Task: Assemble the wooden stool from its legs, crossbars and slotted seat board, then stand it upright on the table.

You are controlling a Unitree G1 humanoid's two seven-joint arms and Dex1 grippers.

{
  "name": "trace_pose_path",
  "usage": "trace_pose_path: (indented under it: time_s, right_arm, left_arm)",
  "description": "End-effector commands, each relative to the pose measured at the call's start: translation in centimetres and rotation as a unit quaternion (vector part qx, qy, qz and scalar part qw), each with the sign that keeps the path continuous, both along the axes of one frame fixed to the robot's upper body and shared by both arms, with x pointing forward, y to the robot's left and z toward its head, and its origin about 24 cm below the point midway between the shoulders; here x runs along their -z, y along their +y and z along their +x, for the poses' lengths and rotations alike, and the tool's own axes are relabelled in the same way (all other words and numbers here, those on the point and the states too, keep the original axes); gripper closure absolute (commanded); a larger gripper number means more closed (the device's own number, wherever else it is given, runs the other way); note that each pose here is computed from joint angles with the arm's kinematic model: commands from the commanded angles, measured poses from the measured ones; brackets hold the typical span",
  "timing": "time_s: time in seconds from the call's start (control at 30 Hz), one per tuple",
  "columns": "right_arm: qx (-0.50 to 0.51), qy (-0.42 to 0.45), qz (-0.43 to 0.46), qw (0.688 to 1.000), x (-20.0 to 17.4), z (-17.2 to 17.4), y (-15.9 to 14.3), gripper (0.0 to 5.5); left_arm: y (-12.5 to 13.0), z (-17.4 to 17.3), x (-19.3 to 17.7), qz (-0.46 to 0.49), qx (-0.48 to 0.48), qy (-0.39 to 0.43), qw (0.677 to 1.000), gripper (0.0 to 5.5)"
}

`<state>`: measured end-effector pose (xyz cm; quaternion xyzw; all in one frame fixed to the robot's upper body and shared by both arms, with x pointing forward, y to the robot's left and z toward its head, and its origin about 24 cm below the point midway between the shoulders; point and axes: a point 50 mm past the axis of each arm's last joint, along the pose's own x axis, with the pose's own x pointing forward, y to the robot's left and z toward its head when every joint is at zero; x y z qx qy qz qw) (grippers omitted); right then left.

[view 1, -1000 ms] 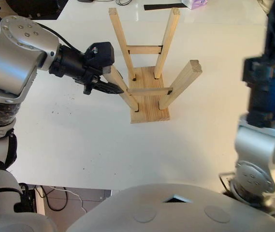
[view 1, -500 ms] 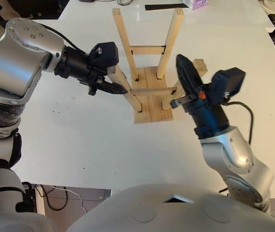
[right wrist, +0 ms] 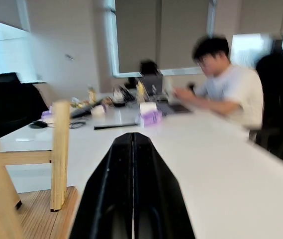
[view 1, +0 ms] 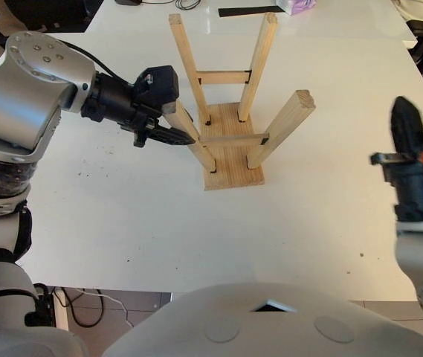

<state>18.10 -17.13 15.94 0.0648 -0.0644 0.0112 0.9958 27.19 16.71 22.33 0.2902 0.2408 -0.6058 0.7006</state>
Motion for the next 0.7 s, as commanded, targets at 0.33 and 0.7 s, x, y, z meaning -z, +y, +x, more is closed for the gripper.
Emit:
trace_pose_path:
  time_s: [0.33,0.7]
  right_arm:
    - [-0.286,0.017,0.068,0.956,-0.7,1.6,10.9,5.5]
    - [0.003,-0.001,0.015,1.0,-1.1,2.0,-1.4,5.5]
  left_arm:
    - [-2.1,0.0,1.2,-0.008,0.059,-0.001,0.998,3.46]
    - [-1.5,0.8,0.8,-0.018,0.022,-0.015,0.999,3.46]
